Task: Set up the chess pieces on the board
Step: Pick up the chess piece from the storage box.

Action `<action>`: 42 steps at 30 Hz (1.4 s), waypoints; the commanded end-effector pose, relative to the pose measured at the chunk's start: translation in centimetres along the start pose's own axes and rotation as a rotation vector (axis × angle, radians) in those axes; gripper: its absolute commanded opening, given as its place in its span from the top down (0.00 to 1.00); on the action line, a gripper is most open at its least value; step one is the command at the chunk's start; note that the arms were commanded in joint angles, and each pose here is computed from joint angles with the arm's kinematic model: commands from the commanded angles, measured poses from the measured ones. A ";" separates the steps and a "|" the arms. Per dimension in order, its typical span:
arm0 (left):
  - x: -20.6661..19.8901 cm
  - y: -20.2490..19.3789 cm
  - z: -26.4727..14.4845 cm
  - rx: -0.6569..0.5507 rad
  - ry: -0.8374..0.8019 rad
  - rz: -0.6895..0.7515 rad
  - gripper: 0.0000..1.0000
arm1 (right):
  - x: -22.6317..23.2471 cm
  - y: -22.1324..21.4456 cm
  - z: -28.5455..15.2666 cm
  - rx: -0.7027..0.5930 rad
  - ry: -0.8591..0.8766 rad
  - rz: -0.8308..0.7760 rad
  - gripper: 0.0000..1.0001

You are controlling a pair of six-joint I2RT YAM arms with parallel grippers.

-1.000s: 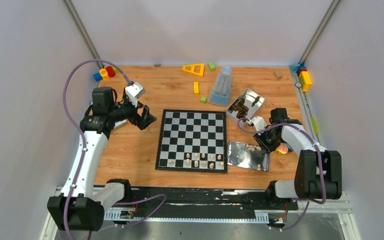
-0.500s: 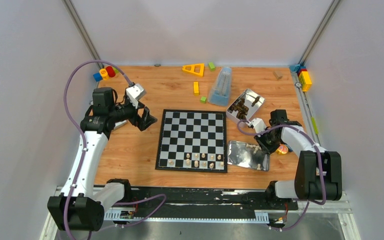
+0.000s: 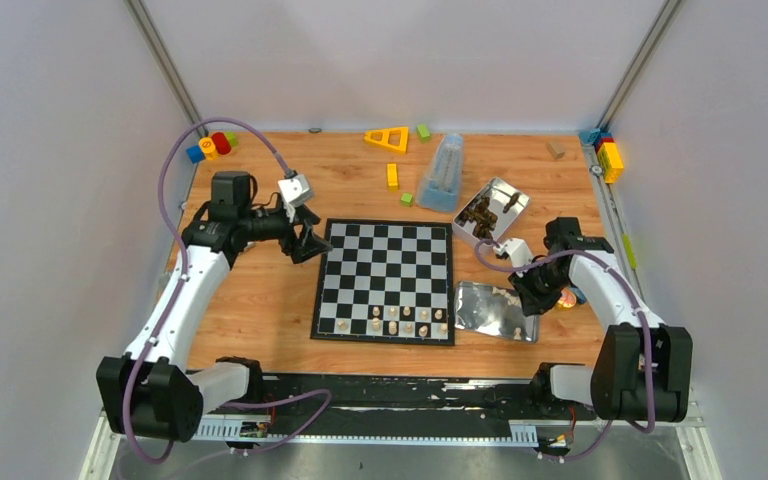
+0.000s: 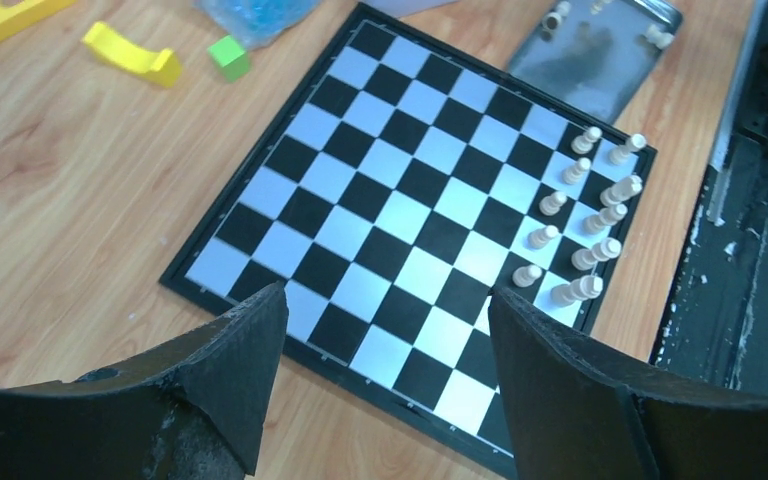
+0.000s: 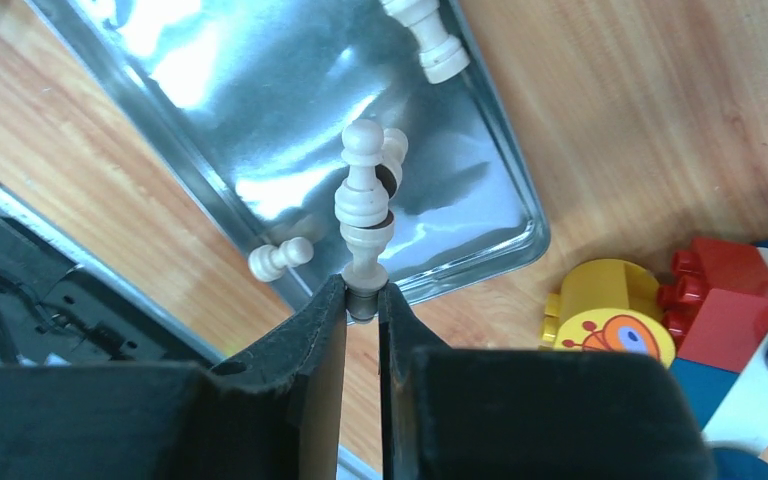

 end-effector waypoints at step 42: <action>-12.7 4.7 30.7 -0.079 -0.892 0.457 0.50 | 3.4 3.1 -4.0 -0.342 0.300 0.011 1.00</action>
Point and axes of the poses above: each gripper's point midway between its finger pads, its own z axis out along the fingers, its own x axis along the line the jaws close on, y = z × x, the point moved 9 cm from there along -z, back along the fingers, and after that the axes turned 2 degrees about z, right-handed, at the moved point
